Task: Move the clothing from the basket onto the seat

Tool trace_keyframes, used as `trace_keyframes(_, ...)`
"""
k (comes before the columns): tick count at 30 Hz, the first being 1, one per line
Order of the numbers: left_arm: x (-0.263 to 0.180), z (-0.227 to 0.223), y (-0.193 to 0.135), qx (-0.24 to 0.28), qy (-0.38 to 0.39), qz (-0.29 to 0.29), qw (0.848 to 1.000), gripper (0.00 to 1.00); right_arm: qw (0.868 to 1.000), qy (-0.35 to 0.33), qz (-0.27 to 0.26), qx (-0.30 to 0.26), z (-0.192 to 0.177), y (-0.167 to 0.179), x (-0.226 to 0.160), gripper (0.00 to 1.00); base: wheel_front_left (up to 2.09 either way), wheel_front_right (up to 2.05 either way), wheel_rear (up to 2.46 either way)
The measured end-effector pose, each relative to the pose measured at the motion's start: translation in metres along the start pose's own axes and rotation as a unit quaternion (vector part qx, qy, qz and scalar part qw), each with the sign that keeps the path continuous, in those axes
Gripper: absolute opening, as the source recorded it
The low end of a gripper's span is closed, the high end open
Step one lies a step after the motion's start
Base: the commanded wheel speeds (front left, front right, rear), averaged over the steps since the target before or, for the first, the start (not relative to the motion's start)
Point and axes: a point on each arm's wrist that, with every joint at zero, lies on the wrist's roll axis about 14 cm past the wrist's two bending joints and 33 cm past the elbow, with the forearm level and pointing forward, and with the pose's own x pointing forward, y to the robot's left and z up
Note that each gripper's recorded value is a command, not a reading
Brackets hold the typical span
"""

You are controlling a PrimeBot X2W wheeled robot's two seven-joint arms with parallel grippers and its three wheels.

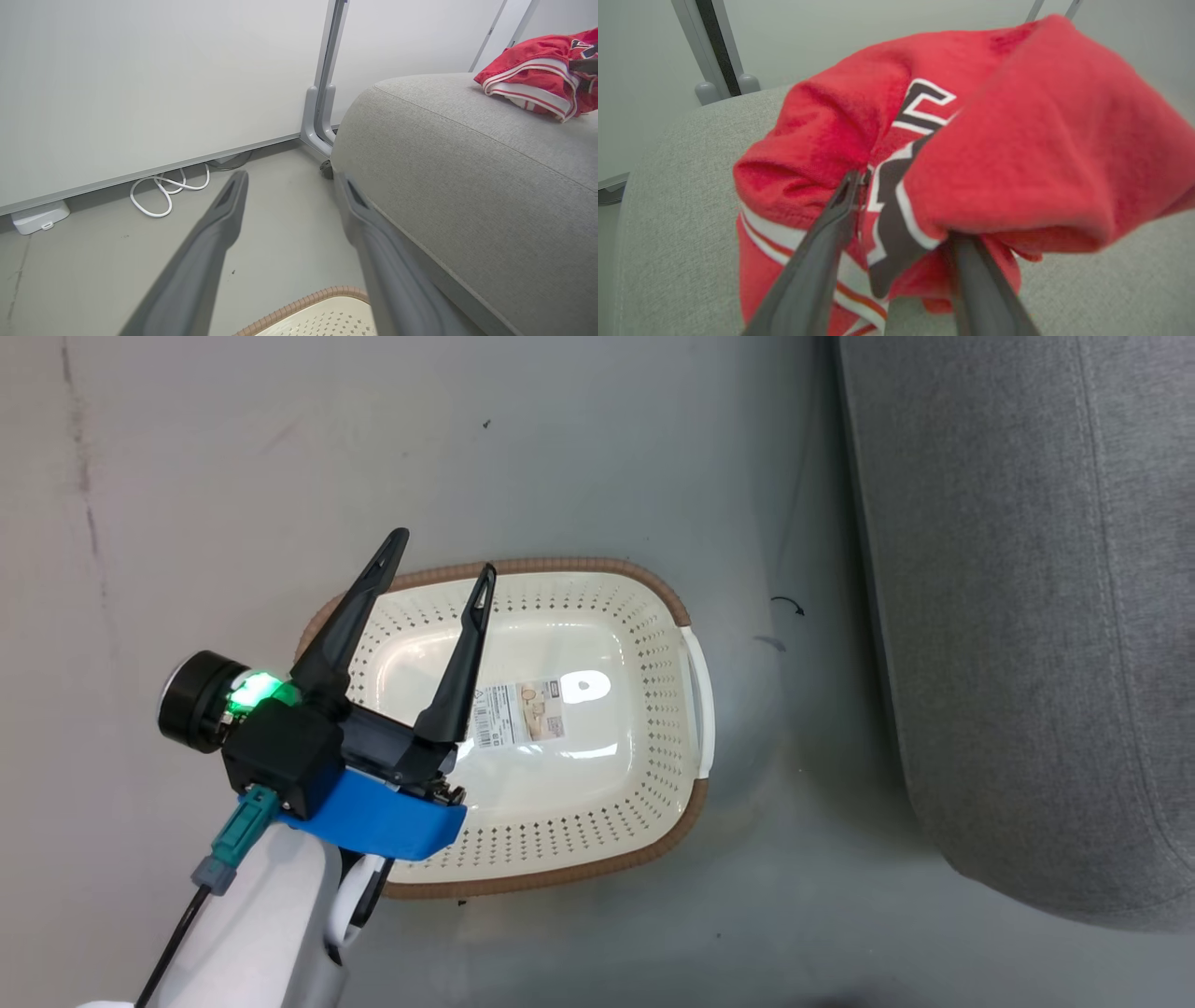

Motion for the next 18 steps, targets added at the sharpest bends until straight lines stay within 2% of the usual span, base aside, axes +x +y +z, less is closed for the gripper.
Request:
trace_keyframes(8,-0.003,0.022,-0.008,0.003,-0.018,0.002,1.0,1.0,1.0,0.006,0.019,-0.003,0.003,0.004,-0.016,1.0,0.0,0.0,0.0)
trace_keyframes(18,-0.022,0.054,-0.017,-0.006,-0.044,0.027,0.999,1.0,0.999,-0.009,0.038,0.002,0.007,0.001,-0.058,1.0,0.0,0.0,0.0)
